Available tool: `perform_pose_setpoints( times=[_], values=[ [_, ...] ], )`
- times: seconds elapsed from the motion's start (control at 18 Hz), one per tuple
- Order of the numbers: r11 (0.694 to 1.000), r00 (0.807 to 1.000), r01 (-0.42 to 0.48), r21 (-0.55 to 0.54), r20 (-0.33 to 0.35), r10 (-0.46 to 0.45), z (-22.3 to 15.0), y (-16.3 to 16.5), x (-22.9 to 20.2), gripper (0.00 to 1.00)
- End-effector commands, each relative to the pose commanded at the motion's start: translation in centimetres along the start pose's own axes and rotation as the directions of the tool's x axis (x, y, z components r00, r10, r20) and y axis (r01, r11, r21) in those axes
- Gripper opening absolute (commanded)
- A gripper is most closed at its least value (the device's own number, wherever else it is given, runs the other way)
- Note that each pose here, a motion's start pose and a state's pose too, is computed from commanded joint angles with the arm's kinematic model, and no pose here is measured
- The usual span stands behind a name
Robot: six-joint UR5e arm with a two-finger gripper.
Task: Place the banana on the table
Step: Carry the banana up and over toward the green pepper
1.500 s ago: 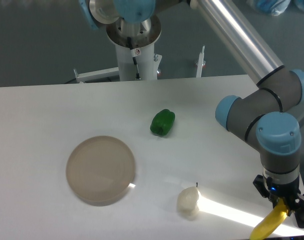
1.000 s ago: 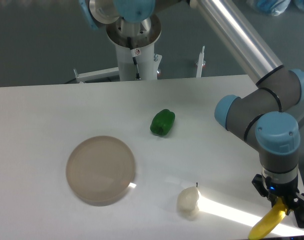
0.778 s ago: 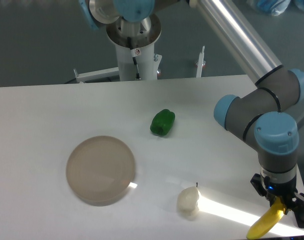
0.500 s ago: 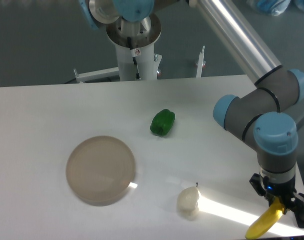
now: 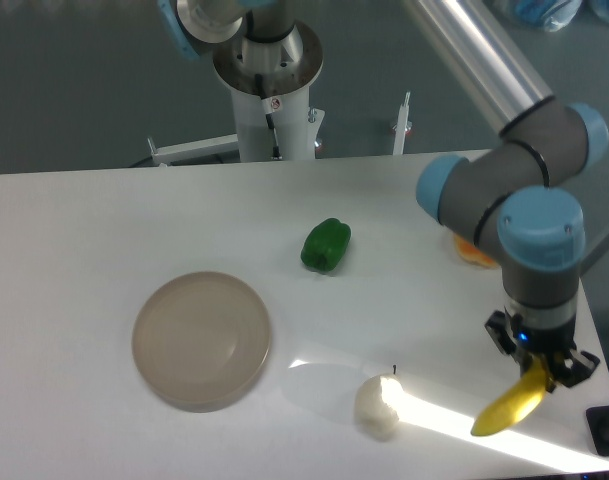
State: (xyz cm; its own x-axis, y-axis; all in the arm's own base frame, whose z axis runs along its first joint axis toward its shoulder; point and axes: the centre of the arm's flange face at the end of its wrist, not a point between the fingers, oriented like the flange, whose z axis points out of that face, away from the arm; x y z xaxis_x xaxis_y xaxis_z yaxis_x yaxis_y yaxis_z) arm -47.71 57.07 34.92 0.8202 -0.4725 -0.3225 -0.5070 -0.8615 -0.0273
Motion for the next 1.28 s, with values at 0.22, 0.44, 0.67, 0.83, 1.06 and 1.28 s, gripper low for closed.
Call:
perform_pose_setpoints(
  times=[0.22, 0.44, 0.67, 0.83, 1.06, 1.28],
  values=[
    [0.997, 0.995, -0.077, 0.006, -0.064, 0.077, 0.8, 3.7, 3.0, 0.35],
    [0.993, 0.987, -0.12, -0.001, -0.11, 0.119, 1.8, 6.6, 5.5, 0.35],
    [1.0, 0.99, -0.014, -0.013, -0.143, 0.012, 3.2, 6.4, 7.2, 0.34],
    [0.994, 0.981, 0.101, -0.034, -0.166, -0.105, 4.8, 6.0, 8.5, 0.34],
    [0.976, 0.962, 0.211, -0.052, -0.167, -0.217, 6.7, 5.1, 10.8, 0.34],
    [0.973, 0.955, 0.222, -0.061, -0.19, -0.23, 8.4, 4.4, 13.6, 0.34]
  ],
)
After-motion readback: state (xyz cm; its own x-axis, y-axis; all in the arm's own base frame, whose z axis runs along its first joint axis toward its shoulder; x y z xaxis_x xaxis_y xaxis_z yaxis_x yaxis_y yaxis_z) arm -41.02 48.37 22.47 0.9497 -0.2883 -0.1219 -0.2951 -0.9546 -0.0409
